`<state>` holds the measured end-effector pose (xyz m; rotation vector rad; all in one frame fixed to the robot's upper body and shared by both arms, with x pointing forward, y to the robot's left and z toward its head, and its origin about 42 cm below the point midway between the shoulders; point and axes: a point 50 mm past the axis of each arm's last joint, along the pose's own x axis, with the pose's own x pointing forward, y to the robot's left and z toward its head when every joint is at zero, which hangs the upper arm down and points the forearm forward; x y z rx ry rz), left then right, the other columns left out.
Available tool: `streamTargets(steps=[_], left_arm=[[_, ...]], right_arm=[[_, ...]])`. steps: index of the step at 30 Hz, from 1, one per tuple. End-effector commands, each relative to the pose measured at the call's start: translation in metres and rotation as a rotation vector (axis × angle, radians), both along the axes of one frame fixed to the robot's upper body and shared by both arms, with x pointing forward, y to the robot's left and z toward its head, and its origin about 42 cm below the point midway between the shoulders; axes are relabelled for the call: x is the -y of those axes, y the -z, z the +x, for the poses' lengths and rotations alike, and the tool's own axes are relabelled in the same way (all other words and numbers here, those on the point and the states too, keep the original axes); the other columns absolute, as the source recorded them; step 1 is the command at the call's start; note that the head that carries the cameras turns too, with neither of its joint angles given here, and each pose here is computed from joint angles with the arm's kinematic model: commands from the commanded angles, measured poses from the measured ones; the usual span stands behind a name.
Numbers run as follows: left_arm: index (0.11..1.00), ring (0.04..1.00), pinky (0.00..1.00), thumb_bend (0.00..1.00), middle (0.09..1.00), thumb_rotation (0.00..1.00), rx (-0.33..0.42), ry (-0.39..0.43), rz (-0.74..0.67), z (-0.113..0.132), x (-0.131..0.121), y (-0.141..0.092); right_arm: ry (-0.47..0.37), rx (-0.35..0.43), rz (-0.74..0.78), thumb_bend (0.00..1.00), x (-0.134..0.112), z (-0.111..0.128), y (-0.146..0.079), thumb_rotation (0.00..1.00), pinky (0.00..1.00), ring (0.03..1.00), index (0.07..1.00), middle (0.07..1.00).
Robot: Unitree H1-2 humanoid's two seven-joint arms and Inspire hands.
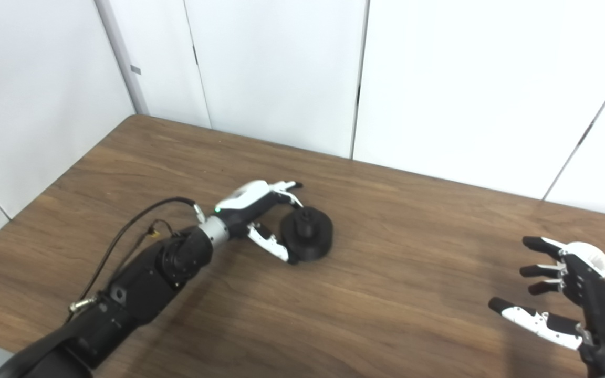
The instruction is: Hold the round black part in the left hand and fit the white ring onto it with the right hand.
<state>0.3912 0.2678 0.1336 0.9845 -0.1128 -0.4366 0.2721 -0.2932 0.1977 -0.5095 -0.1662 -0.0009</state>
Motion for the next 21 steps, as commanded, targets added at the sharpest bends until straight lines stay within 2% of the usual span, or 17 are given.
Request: streamTargets(steps=[1,21], left_arm=[[0.488,1.000,1.00,0.52,0.996,0.08,-0.019,0.051,0.032,-0.003,0.004,0.000],[0.489,1.000,1.00,0.52,1.000,0.08,-0.061,0.316,0.027,-0.045,0.071,0.005]], right_arm=[[-0.010,0.076,-0.008,0.65,-0.003,0.005,-0.019,0.04,0.50,0.625,0.735,0.787],[-0.016,0.096,-0.016,0.65,-0.009,0.005,-0.024,0.03,0.51,0.618,0.724,0.762]])
